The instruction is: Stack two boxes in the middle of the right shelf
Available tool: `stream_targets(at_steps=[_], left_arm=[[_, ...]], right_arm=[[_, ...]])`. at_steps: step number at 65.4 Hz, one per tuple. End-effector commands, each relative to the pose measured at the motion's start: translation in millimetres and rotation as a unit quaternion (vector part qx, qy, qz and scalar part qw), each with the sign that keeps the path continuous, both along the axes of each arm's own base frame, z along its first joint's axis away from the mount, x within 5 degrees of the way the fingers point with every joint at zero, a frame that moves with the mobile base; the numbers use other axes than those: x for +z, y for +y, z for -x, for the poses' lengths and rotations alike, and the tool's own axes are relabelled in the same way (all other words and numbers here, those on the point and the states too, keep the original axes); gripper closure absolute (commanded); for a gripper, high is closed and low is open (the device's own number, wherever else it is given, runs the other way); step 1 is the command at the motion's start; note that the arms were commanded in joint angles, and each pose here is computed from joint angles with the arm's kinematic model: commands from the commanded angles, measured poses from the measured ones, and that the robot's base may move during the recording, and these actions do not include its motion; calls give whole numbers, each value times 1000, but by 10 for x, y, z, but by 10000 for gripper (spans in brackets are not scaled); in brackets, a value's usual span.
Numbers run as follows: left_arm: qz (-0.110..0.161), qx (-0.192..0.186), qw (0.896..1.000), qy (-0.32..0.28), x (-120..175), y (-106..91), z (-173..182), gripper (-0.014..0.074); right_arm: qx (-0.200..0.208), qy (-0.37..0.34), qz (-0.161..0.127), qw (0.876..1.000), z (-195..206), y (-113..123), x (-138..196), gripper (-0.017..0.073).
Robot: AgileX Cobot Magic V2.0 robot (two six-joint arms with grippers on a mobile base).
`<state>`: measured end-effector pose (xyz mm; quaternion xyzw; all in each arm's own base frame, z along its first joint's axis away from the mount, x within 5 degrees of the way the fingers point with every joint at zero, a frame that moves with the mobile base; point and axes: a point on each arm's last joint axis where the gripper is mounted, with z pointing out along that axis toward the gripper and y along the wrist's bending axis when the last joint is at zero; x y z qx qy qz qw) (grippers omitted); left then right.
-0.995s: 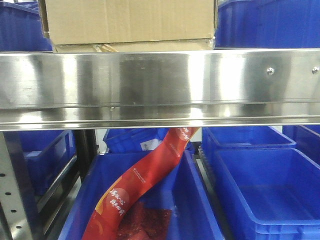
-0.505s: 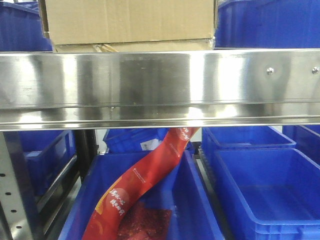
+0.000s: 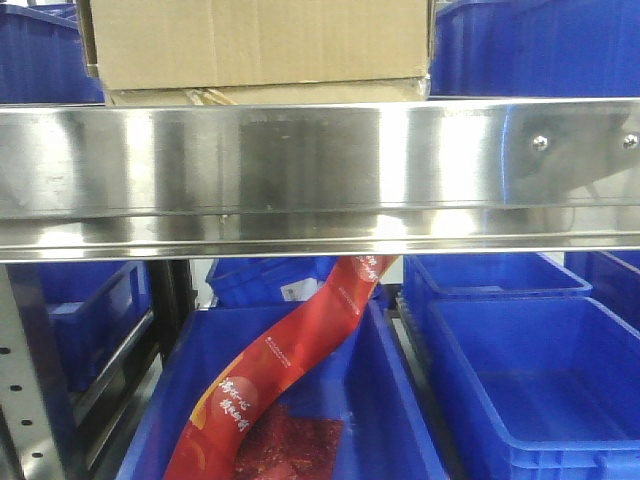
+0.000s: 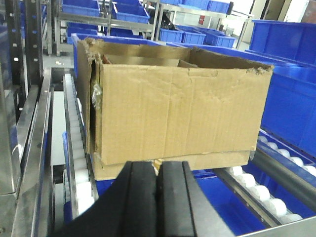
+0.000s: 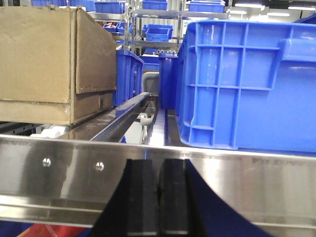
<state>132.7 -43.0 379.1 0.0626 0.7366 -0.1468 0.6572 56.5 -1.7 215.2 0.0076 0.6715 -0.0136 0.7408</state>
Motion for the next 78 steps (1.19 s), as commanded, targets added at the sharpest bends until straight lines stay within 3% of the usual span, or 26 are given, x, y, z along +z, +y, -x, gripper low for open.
stream_targets(at_steps=[1,65,68,76,78], left_arm=[[9,-2,1000,-11,21,-4,8,704],[5,-3,1000,-29,17,8,43,704],[-7,6,999,-37,-36,51,97,704],[10,50,996,-75,-217,219,314,704],[3,66,995,-75,-322,261,365,704]], right_arm=[[-4,5,-6,1000,4,-5,-20,721],[-4,13,-7,1000,3,-4,-33,721],[-4,13,-7,1000,3,-4,-33,721],[-4,13,-7,1000,3,-4,-33,721],[-4,13,-7,1000,3,-4,-33,721]])
